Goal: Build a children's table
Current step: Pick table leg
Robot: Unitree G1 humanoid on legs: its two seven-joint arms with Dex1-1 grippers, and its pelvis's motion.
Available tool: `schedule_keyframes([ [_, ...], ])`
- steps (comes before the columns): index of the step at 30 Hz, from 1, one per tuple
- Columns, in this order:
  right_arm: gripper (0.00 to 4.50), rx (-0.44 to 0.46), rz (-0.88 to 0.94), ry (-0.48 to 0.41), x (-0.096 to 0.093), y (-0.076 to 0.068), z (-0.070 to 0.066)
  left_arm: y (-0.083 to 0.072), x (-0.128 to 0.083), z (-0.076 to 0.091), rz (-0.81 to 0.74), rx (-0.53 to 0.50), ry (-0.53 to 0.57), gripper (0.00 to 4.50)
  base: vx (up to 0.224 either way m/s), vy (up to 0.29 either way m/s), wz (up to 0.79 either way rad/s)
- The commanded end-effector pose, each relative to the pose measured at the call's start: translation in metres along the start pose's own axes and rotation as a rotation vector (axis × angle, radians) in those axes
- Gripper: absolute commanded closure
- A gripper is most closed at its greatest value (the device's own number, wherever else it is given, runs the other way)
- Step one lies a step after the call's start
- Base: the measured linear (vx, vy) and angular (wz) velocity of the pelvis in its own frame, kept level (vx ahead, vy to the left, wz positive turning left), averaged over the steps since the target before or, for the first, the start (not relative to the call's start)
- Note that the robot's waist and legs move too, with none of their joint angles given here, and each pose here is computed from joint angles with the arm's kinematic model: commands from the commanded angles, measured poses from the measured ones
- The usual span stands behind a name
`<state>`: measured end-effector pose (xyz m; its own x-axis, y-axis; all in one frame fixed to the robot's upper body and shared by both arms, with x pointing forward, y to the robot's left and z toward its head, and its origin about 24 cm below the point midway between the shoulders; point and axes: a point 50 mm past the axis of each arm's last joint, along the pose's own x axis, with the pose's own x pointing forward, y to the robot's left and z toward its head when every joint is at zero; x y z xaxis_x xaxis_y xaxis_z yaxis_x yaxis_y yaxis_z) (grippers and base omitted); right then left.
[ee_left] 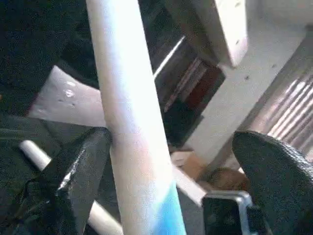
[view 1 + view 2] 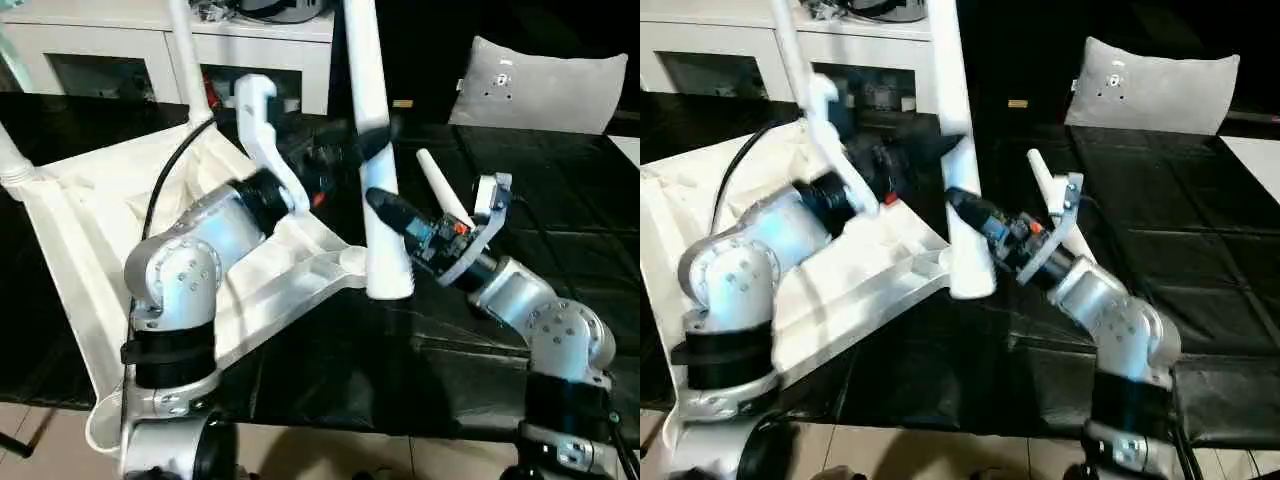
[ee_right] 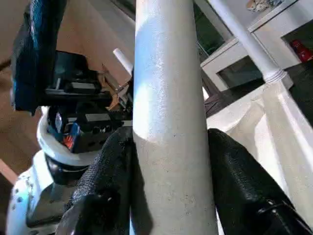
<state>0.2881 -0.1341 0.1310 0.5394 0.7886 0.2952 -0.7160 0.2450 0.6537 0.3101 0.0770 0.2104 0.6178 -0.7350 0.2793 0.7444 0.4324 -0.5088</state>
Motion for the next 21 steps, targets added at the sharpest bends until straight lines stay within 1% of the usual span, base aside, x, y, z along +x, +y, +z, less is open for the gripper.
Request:
schedule_keyframes([
  [1,2.66,-0.014,0.04,-0.004,0.0,0.007,0.002,-0.002,0.001,0.002,-0.003,-0.021,0.007,0.0,0.0,0.0,0.0],
  [7,2.66,-0.029,0.025,0.016,0.002,0.007,-0.002,-0.003,0.001,-0.004,0.006,-0.03,0.046,0.0,0.0,0.0,0.0],
  [10,2.66,-0.082,-0.023,0.035,0.005,0.005,-0.005,-0.004,-0.001,-0.007,0.018,-0.018,0.074,0.0,0.0,0.0,0.0],
  [11,2.66,-0.116,-0.052,0.044,0.006,0.004,-0.005,-0.003,-0.001,-0.009,0.027,0.0,0.089,0.0,0.0,0.0,0.0],
  [12,2.66,-0.206,-0.105,0.082,0.01,0.002,-0.009,-0.001,-0.003,-0.013,0.053,0.041,0.12,0.0,0.0,0.0,0.0],
  [13,2.66,-0.212,-0.107,0.084,0.011,0.002,-0.01,-0.001,-0.003,-0.013,0.055,0.043,0.121,0.0,0.0,0.0,0.0],
  [14,2.66,-0.278,-0.15,0.083,0.015,0.002,-0.012,0.001,-0.003,-0.017,0.077,0.088,0.146,0.0,0.0,0.0,0.0],
  [15,2.66,-0.287,-0.154,0.083,0.016,0.002,-0.013,0.002,-0.003,-0.018,0.082,0.09,0.147,0.0,0.0,0.0,0.0],
  [16,2.66,-0.337,-0.171,0.085,0.02,0.003,-0.016,0.003,-0.003,-0.02,0.106,0.1,0.147,0.17,0.0,0.0,0.0],
  [17,2.66,-0.354,-0.183,0.084,0.022,0.004,-0.017,0.004,-0.002,-0.02,0.128,0.106,0.14,0.27,0.0,0.0,0.0],
  [18,2.66,-0.378,-0.193,0.09,0.023,0.005,-0.019,0.005,-0.001,-0.021,0.147,0.106,0.134,0.27,0.0,0.0,0.0],
  [19,2.66,-0.432,-0.198,0.091,0.029,0.009,-0.025,0.006,0.002,-0.022,0.185,0.104,0.116,0.34,0.0,0.0,0.0],
  [20,2.66,-0.432,-0.198,0.091,0.029,0.009,-0.025,0.006,0.002,-0.022,0.185,0.104,0.116,0.38,0.0,0.0,0.0],
  [21,2.66,-0.467,-0.209,0.09,0.032,0.01,-0.028,0.007,0.004,-0.023,0.208,0.103,0.105,0.6,0.0,0.0,0.0],
])
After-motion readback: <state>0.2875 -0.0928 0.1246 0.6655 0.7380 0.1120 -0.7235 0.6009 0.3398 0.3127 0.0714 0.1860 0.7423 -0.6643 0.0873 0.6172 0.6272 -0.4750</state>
